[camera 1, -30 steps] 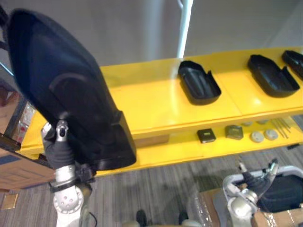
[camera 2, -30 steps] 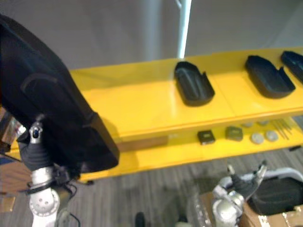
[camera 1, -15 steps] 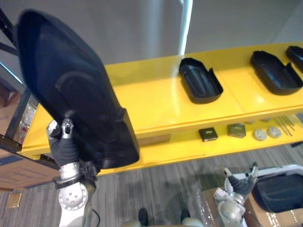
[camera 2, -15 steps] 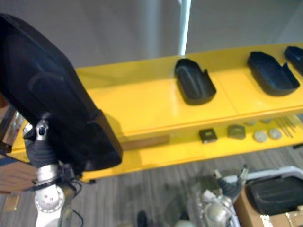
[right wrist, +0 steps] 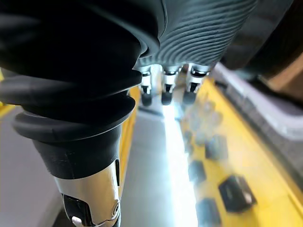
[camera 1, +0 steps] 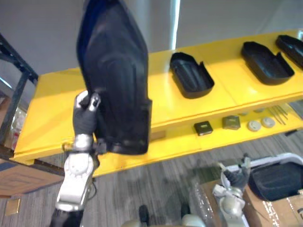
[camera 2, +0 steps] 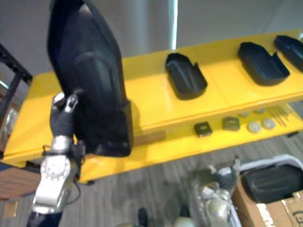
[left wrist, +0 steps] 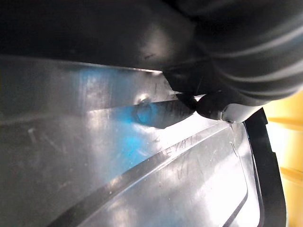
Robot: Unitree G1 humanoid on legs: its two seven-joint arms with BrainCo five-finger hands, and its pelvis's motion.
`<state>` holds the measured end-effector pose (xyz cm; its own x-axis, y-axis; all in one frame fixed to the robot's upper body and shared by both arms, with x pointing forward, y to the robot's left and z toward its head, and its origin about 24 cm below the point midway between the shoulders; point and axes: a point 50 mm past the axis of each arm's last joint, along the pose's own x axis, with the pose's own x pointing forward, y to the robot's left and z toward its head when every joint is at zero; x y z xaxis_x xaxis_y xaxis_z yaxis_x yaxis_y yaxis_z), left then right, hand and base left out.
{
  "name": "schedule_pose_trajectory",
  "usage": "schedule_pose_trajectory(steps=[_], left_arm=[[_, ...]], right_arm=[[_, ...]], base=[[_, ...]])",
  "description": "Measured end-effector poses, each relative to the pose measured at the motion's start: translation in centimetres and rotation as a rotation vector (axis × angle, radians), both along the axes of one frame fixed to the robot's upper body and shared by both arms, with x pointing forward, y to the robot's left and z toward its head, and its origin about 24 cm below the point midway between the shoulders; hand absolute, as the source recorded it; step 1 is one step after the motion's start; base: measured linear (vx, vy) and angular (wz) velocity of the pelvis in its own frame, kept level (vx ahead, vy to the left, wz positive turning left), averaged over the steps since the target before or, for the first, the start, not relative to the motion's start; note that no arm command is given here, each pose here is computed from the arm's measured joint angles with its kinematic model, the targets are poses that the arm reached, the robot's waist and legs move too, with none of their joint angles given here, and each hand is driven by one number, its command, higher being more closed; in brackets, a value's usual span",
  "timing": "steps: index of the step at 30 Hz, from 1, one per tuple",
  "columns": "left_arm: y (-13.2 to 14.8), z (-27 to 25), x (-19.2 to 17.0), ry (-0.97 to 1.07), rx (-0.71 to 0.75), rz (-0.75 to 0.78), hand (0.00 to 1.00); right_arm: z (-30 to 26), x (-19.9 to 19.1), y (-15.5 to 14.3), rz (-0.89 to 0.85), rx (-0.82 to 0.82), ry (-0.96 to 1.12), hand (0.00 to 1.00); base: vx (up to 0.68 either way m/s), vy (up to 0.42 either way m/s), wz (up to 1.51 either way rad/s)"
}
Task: Walk over and take plastic housings, then place them on the shelf
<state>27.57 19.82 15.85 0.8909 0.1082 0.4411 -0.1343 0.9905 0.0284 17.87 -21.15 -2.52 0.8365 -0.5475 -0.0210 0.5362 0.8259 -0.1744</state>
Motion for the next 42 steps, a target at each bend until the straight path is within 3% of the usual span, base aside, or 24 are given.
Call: schedule_pose_trajectory(steps=[7, 15, 19, 29, 36, 42], left_arm=[[2.7, -1.9, 6.0, 0.249, -0.125, 0.135, 1.0], [3.4, -2.1, 7.9, 0.336, -0.136, 0.246, 1.0], [3.5, -0.1, 8.5, 0.282, -0.138, 0.287, 1.0], [6.4, 4.0, 8.9, 0.235, -0.044, 0.49, 1.0], [9.0, 7.6, 8.5, 0.188, 0.167, 0.666, 1.0], [9.8, 9.5, 8.3, 0.17, 0.21, 0.702, 1.0]], right_arm=[[0.7, 1.0, 1.3, 0.229, -0.053, -0.002, 0.0], [3.0, 1.5, 3.3, 0.324, -0.027, -0.109, 0.0], [4.2, 1.7, 3.5, 0.355, -0.034, -0.155, 0.0], [4.9, 1.4, 3.4, 0.381, -0.05, -0.175, 0.0], [4.4, 1.0, 3.5, 0.415, -0.025, -0.144, 0.0], [4.2, 0.9, 3.7, 0.428, -0.021, -0.123, 0.0]], base=[[-0.04, 0.017, -0.33], [-0.03, -0.042, -0.18], [-0.03, -0.058, -0.12], [-0.01, -0.023, -0.05], [0.01, 0.002, -0.04], [0.02, -0.001, -0.01]])
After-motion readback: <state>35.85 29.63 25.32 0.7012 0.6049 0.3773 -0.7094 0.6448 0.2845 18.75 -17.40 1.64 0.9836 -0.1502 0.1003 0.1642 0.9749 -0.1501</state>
